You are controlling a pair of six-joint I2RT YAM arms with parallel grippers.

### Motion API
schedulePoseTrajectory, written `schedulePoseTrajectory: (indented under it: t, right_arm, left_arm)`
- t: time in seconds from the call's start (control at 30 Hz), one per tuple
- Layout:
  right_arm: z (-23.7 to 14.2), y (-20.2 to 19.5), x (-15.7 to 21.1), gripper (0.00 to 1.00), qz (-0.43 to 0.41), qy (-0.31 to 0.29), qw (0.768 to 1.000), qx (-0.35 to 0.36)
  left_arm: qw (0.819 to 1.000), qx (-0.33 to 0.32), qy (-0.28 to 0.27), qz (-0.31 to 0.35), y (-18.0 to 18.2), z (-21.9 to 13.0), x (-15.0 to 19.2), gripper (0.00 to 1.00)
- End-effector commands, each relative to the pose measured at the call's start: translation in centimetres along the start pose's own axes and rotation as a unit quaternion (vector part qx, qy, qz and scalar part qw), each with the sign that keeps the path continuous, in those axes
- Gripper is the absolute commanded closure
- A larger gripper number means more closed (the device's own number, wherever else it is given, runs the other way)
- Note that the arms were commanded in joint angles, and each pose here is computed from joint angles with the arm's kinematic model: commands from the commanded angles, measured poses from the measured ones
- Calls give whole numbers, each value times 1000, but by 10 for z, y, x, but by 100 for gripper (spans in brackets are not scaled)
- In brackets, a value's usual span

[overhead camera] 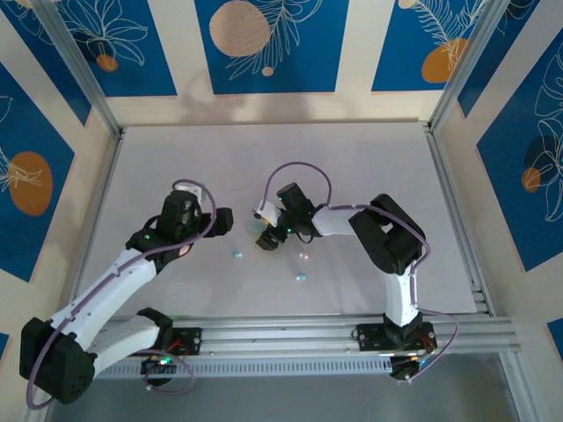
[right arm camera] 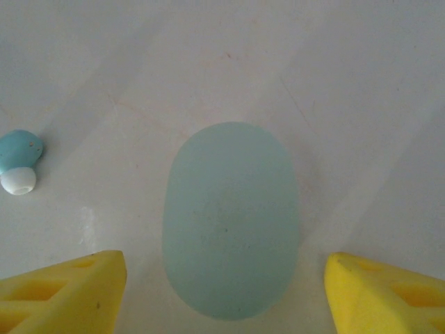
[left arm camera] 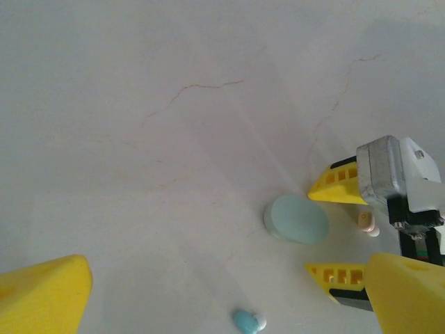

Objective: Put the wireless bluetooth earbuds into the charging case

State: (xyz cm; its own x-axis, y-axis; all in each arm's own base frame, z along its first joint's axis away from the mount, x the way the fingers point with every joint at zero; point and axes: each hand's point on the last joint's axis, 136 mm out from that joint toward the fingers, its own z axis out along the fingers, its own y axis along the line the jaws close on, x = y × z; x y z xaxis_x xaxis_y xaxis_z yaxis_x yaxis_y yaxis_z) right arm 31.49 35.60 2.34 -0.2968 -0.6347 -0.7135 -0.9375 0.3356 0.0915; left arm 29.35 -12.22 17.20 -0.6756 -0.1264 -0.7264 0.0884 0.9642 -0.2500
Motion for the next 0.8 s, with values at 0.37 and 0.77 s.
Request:
schedulePoseTrajectory:
  t: [0.37, 0.77]
  right_arm:
    - [24, 4, 8, 53, -30, 33, 999, 1]
    - [-46, 25, -59, 70, -45, -90, 995, 8]
  left_arm:
    - [999, -24, -3, -21, 13, -1, 1, 0]
    - [996, 33, -6, -78, -1, -4, -5, 2]
